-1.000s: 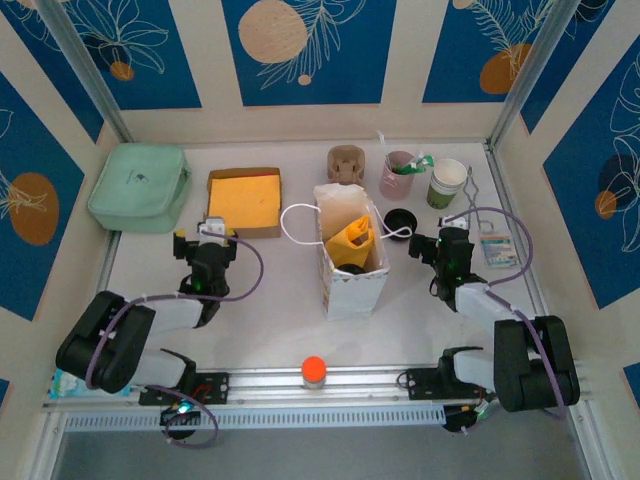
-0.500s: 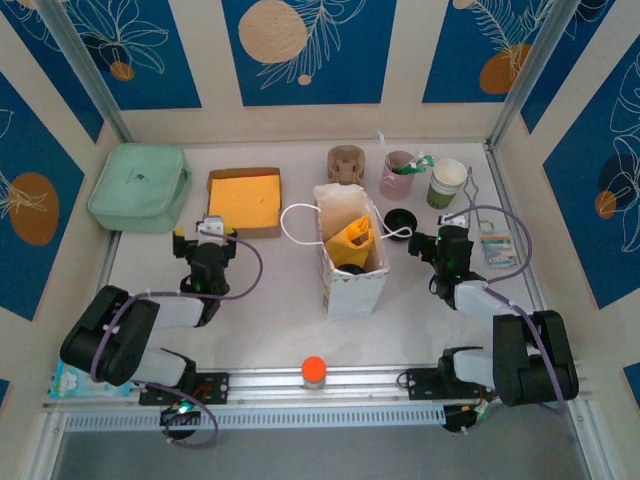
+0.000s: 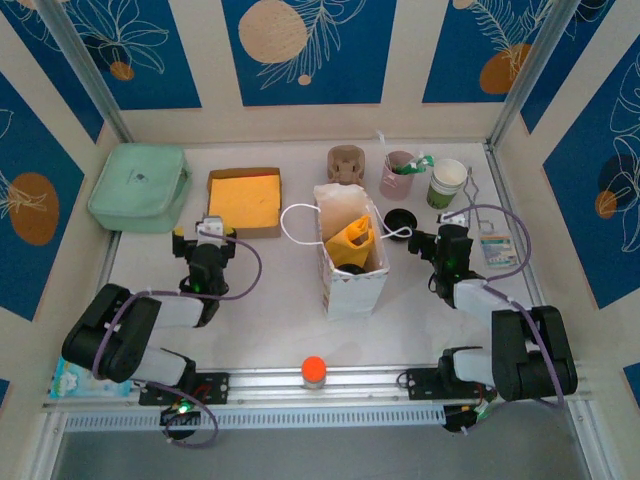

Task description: Pack the takeout coffee

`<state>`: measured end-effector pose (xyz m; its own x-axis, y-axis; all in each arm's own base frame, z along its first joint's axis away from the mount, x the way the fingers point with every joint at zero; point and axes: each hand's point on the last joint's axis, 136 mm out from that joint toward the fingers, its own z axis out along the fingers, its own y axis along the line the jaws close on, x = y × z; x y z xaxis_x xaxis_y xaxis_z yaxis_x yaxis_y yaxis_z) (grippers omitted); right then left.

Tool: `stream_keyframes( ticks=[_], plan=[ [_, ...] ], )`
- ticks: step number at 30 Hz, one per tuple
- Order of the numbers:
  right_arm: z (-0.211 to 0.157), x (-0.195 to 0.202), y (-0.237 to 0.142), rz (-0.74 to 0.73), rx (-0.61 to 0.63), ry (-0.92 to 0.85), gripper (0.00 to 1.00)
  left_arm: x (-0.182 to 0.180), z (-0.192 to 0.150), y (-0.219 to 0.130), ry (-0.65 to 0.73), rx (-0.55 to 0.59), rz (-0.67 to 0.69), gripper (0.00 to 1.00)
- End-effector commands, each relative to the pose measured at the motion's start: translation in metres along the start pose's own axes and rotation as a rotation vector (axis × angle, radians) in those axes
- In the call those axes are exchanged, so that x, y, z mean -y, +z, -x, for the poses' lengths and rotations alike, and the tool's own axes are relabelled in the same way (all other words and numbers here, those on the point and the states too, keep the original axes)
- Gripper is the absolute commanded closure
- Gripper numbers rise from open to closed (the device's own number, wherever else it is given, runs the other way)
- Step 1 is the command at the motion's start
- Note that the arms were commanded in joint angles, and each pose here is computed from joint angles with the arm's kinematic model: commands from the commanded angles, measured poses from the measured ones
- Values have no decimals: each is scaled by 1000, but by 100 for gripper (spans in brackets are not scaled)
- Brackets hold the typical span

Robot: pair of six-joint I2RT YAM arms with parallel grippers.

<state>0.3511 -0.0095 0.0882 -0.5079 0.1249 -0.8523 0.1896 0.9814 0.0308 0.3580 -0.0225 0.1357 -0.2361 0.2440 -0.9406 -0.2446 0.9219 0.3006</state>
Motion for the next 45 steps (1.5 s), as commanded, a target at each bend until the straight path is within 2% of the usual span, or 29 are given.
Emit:
stream_keyframes(
  ticks=[1,28,45],
  plan=[
    [23,-8,4,18,60,-7,1,-2,4,1,-15,30,-3,0],
    [33,-14,12,30,101,-22,1,-7,6,-10,-44,83,-15,0],
    [34,-16,12,37,115,-25,1,-11,3,-15,-88,80,-20,1]
  ],
)
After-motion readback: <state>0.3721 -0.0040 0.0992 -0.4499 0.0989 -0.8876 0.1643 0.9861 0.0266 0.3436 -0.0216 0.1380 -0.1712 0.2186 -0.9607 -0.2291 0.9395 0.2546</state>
